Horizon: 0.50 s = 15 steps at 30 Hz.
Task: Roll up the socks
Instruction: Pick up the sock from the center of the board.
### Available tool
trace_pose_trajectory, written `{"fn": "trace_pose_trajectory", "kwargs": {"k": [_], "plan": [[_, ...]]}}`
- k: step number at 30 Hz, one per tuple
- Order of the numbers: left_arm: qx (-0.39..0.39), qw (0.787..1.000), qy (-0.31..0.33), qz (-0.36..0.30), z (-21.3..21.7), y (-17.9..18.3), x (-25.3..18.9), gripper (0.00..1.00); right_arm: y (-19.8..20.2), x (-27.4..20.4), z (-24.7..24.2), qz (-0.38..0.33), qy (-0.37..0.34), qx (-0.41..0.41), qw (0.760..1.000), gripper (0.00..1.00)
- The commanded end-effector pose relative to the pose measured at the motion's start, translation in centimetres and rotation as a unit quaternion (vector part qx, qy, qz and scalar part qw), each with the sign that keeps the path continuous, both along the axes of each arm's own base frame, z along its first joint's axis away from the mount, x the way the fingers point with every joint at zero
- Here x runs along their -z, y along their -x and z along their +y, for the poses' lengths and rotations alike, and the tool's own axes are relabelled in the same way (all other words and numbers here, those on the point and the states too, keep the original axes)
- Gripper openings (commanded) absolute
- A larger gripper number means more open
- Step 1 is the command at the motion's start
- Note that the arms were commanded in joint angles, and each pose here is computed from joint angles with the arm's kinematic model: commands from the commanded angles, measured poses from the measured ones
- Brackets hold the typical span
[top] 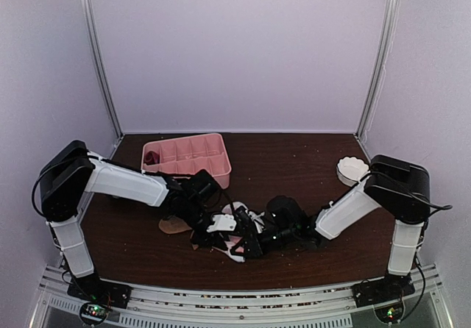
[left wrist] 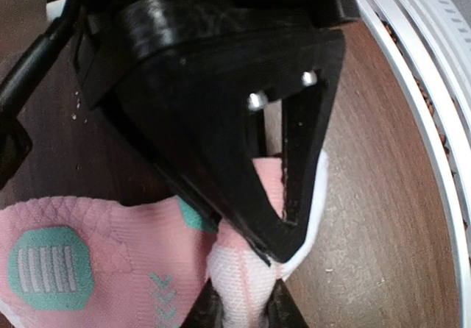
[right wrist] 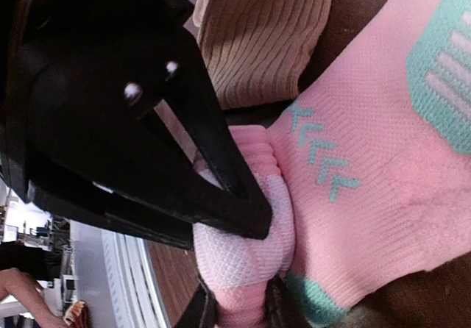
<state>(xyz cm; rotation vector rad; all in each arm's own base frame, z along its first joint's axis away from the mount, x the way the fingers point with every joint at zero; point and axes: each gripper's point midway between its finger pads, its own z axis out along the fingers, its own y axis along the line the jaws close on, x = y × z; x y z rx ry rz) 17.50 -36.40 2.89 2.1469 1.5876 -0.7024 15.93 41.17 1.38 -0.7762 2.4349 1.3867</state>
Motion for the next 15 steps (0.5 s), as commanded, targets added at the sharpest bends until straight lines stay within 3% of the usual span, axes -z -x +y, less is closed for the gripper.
{"fn": "trace_pose_trajectory", "kwargs": {"k": [1, 4, 9, 15], "plan": [[-0.03, 0.999, -0.021, 0.019, 0.2, -0.6, 1.7, 0.08, 4.7, 12.0, -12.9, 0.099, 0.29, 0.072, 0.949, 0.28], [-0.051, 0.997, -0.032, 0.055, 0.1, -1.0, 2.2, 0.0, 3.3, 10.1, -12.4, 0.052, 0.251, 0.104, 0.961, 0.37], [-0.078, 0.988, -0.046, 0.126, 0.4, -1.2, 3.0, 0.0, 1.8, 6.2, -11.7, -0.045, 0.189, 0.131, 0.972, 0.38], [-0.061, 0.985, -0.058, 0.154, 1.2, -0.1, 3.5, 0.0, 0.1, 1.3, -10.6, -0.125, 0.109, 0.145, 0.975, 0.39]]}}
